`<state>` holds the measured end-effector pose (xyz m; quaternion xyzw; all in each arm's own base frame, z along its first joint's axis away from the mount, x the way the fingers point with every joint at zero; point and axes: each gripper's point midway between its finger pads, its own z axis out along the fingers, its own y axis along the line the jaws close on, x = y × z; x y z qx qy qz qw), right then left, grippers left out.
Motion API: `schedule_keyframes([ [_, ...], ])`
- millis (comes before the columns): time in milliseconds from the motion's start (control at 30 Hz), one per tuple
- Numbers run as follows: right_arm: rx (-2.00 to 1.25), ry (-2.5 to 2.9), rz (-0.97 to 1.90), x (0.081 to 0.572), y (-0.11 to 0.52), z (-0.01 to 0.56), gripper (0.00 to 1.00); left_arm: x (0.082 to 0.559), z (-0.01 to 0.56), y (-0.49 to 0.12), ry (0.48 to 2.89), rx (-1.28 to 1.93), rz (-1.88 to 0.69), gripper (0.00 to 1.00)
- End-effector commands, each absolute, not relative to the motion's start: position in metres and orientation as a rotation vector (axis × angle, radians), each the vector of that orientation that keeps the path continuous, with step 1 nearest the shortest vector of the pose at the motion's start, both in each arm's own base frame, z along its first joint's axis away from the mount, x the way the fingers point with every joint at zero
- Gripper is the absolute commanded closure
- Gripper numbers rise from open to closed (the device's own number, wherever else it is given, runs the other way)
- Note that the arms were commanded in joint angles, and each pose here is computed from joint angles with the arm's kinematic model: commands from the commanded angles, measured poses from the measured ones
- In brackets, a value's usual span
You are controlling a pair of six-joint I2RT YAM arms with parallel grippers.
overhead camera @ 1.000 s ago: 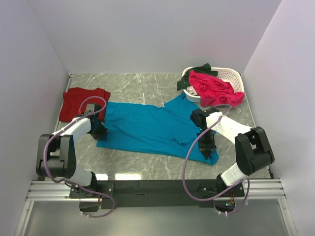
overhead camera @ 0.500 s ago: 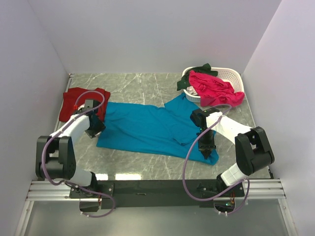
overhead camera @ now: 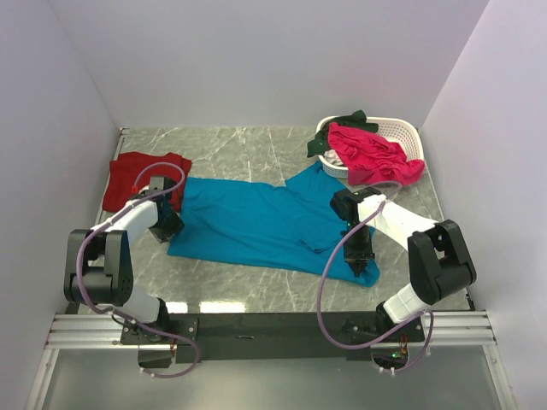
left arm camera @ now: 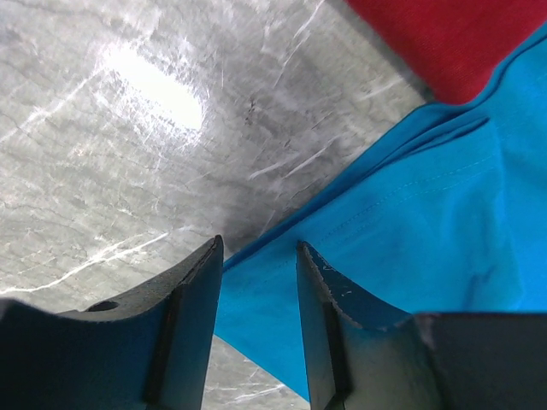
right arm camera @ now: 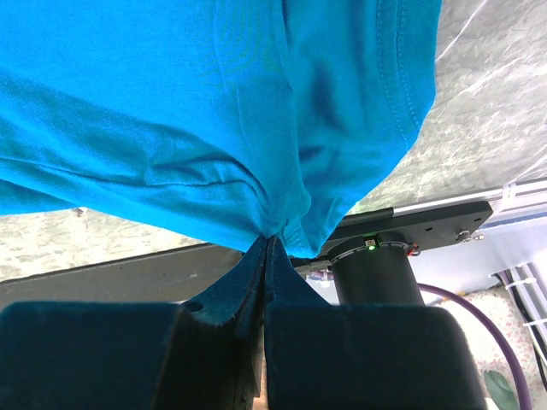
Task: Fold and stack the t-shirts
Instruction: Fold the tshirt
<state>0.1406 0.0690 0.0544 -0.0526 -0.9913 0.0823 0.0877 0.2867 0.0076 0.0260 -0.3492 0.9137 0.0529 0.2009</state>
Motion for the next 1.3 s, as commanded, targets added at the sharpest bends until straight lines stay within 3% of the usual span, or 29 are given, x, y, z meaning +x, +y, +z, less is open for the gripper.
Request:
schedule_keyframes([
  [0,-0.152,-2.962,0.249,0.145,0.070,0.054,1.00,0.287,0.020,0.005,2.570,-0.949,0.127,0.55],
  [300,-0.149,-2.956,0.253,0.147,0.070,0.053,1.00,0.287,0.019,0.005,2.577,-0.952,0.127,0.67],
  [700,-0.151,-2.950,0.257,0.145,0.070,0.050,1.00,0.282,0.028,0.008,2.562,-0.957,0.149,0.99],
  [1267,-0.152,-2.944,0.266,0.142,0.068,0.049,1.00,0.254,0.057,0.013,2.510,-1.004,0.164,1.00],
])
